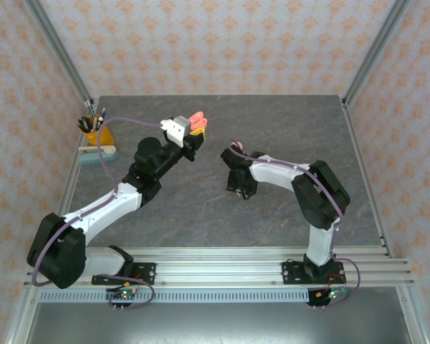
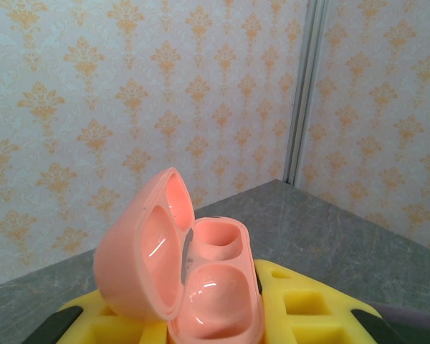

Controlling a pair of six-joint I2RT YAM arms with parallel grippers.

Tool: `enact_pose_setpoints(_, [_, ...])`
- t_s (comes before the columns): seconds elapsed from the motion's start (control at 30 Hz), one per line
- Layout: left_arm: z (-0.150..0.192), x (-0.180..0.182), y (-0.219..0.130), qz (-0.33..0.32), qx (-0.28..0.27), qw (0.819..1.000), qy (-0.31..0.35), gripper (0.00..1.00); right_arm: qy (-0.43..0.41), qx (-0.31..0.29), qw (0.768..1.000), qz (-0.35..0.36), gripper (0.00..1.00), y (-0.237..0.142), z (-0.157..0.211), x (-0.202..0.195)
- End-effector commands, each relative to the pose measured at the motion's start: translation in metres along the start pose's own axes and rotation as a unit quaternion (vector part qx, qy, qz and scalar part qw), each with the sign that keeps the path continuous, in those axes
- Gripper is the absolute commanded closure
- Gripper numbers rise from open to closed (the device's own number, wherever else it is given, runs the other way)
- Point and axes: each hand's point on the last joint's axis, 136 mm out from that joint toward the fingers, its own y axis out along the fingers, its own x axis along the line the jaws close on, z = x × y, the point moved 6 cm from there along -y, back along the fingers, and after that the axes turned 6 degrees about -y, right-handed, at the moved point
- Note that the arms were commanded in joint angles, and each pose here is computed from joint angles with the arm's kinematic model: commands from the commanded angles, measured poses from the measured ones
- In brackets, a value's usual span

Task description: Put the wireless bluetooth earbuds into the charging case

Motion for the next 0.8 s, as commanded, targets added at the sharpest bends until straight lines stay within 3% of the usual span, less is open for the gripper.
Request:
enact_pose_setpoints(0.0, [-0.0133,-0.0028,0.0047,0.005,-0.020,1.000,0.016,1.00,-0.017,0.017,0.999,0.022,0.52,0.0050,0.0053,0.0011])
enact_pose_setpoints(0.4, [-0.0140,-0.0027,0.0046,0.004,-0.022,1.000,0.019,1.00,-0.020,0.025,0.999,0.031,0.57,0.0089,0.0071,0.0024])
enact_pose_setpoints(0.77, [-0.0151,-0.0033,0.0035,0.005,-0.023,1.000,0.020,1.00,-0.015,0.017,0.999,0.030,0.68,0.0039,0.0063,0.0012])
